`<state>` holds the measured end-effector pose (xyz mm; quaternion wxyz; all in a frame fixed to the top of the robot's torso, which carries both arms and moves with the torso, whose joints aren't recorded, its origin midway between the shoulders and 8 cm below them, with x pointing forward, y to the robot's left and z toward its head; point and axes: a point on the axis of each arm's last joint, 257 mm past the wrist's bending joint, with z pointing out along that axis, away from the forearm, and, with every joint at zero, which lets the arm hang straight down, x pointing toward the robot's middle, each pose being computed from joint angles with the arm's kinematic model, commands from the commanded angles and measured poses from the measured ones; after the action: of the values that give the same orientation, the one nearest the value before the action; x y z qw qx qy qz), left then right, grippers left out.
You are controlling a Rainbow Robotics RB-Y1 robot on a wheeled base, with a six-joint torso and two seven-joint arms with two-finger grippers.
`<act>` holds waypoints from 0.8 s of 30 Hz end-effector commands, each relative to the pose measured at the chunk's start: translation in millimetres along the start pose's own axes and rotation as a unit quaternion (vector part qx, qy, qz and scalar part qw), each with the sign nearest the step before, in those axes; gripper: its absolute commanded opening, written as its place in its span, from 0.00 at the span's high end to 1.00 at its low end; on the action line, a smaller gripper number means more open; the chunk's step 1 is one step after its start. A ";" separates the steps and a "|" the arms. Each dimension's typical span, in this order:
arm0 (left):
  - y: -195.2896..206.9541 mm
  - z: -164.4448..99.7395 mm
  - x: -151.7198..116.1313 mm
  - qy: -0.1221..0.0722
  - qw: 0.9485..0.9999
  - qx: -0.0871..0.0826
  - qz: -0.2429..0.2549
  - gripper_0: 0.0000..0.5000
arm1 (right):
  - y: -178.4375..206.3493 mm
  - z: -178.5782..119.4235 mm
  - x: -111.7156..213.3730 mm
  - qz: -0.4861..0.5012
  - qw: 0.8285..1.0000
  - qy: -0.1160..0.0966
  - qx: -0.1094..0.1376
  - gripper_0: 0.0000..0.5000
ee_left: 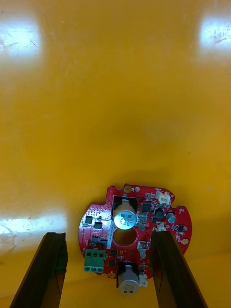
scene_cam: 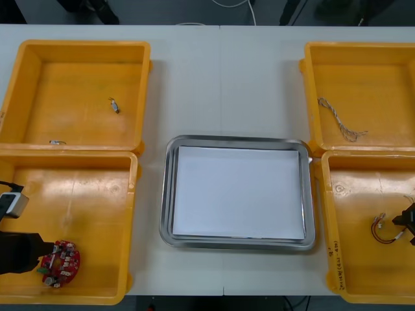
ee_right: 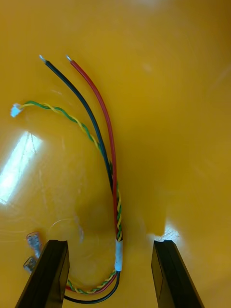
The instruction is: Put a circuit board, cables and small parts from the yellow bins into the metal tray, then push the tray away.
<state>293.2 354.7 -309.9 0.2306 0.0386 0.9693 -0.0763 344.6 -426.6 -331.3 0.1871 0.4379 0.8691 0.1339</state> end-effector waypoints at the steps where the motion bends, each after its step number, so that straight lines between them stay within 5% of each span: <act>1: 11.7 3.8 14.7 0.016 0.999 -0.012 0.049 0.00 | -11.1 8.6 10.3 0.025 1.000 0.011 0.009 0.00; 24: 7.0 11.9 3.1 0.008 0.998 -0.011 0.065 0.00 | -19.3 22.7 29.7 0.051 0.998 0.036 0.025 0.00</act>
<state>282.7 349.3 -333.2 0.2134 0.0542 0.9725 -0.0761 338.1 -419.0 -347.6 0.1629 0.4643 0.8595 0.1382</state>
